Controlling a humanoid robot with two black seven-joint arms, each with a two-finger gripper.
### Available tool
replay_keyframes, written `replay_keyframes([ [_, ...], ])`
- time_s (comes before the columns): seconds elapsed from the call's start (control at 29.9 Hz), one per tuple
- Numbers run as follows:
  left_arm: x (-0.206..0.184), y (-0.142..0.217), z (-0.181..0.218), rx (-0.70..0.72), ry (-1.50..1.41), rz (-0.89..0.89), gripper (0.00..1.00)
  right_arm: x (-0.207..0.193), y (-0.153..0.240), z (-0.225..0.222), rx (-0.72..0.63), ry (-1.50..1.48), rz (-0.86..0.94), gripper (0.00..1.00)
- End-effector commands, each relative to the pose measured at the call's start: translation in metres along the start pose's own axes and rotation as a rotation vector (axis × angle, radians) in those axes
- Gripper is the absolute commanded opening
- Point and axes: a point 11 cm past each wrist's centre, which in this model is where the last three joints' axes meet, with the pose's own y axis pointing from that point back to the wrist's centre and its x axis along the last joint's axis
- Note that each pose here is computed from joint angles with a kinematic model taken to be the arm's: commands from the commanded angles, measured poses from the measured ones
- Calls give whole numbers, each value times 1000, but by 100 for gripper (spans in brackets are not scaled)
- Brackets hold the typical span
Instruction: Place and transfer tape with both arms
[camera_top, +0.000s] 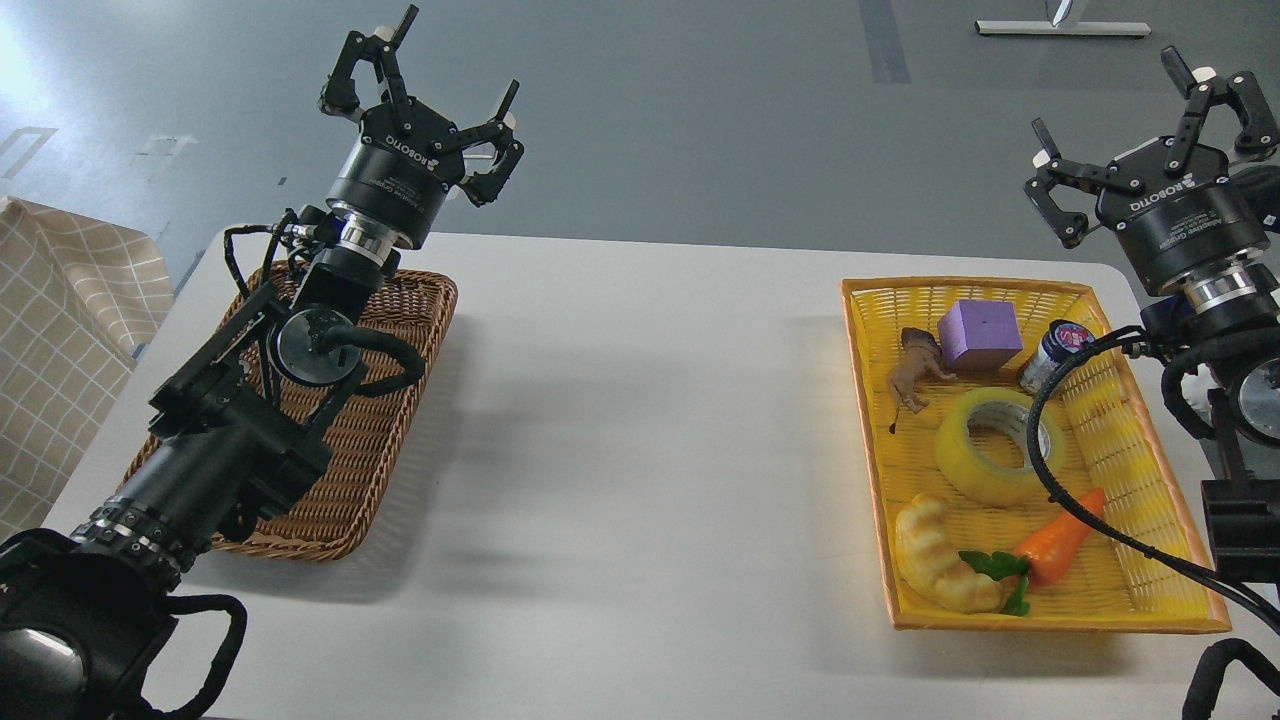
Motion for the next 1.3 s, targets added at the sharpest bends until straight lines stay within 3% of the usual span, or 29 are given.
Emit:
replay_keyframes([
  [0.0,0,0,0,2,-1,0,98,0,0,0,0,0,0,100],
  [1.27,1,2,-1,-5,1,4,98,-1,-1,4,-2,-9,-3,100],
])
